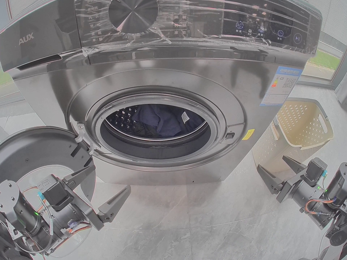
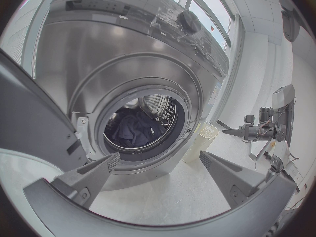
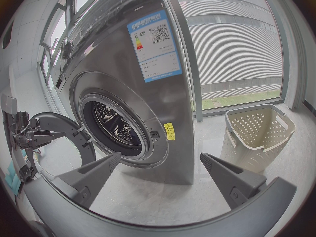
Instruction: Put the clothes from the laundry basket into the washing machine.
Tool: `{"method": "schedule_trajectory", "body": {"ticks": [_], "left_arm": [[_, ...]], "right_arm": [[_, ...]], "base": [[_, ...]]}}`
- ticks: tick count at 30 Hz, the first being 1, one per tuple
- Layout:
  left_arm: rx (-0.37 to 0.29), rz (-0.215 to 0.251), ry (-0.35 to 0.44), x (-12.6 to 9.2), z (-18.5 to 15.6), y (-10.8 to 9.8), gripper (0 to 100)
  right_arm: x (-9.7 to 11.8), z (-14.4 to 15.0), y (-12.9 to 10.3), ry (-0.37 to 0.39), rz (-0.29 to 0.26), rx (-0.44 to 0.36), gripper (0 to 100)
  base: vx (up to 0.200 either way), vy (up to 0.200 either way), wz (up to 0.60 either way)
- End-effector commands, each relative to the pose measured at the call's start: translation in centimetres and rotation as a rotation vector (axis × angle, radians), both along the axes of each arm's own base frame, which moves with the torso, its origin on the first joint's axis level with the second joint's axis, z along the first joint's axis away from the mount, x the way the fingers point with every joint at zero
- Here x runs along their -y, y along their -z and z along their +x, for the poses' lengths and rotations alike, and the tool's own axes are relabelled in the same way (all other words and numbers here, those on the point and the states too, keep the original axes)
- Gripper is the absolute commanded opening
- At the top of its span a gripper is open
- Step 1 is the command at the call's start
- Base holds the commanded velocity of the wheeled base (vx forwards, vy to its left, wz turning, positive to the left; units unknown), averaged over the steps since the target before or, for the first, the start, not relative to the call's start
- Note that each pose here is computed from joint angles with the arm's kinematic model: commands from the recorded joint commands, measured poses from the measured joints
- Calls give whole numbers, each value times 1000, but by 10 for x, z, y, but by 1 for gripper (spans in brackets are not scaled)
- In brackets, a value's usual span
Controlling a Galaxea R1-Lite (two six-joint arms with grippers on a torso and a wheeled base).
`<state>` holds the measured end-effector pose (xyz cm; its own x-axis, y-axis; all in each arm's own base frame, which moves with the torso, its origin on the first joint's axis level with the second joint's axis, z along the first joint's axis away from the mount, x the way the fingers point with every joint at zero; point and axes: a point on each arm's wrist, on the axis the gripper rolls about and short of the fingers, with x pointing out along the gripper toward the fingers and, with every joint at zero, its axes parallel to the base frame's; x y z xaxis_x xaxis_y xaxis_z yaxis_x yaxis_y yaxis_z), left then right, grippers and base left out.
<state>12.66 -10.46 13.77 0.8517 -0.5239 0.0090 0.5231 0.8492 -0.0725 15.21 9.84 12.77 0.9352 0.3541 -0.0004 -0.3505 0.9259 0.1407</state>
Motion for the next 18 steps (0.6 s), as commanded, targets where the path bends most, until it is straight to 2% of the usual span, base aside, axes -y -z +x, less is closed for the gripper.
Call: {"method": "schedule_trajectory", "body": {"ticks": [1, 3, 6, 9, 13, 18], "left_arm": [[35, -33, -38, -15, -11, -8, 100], [43, -49, -62, -23, -20, -12, 100], [31, -43, -68, -33, -30, -13, 100], [7, -19, -105, -44, -37, -11, 100], [22, -30, -134, -63, -57, -11, 100], [13, -25, -171, -78, -75, -5, 100]], "right_arm": [[10, -11, -8, 35, 24, 37, 100], [22, -13, -15, 93, 25, 78, 100], [37, -16, -20, 158, -13, 103, 100], [43, -25, -20, 166, -34, 75, 100], [55, -47, -21, 180, -55, 41, 100], [72, -71, -20, 246, -54, 41, 100]], "base": [[-200, 0, 0], [-200, 0, 0], [-200, 0, 0], [-200, 0, 0], [-200, 0, 0], [-200, 0, 0]]}}
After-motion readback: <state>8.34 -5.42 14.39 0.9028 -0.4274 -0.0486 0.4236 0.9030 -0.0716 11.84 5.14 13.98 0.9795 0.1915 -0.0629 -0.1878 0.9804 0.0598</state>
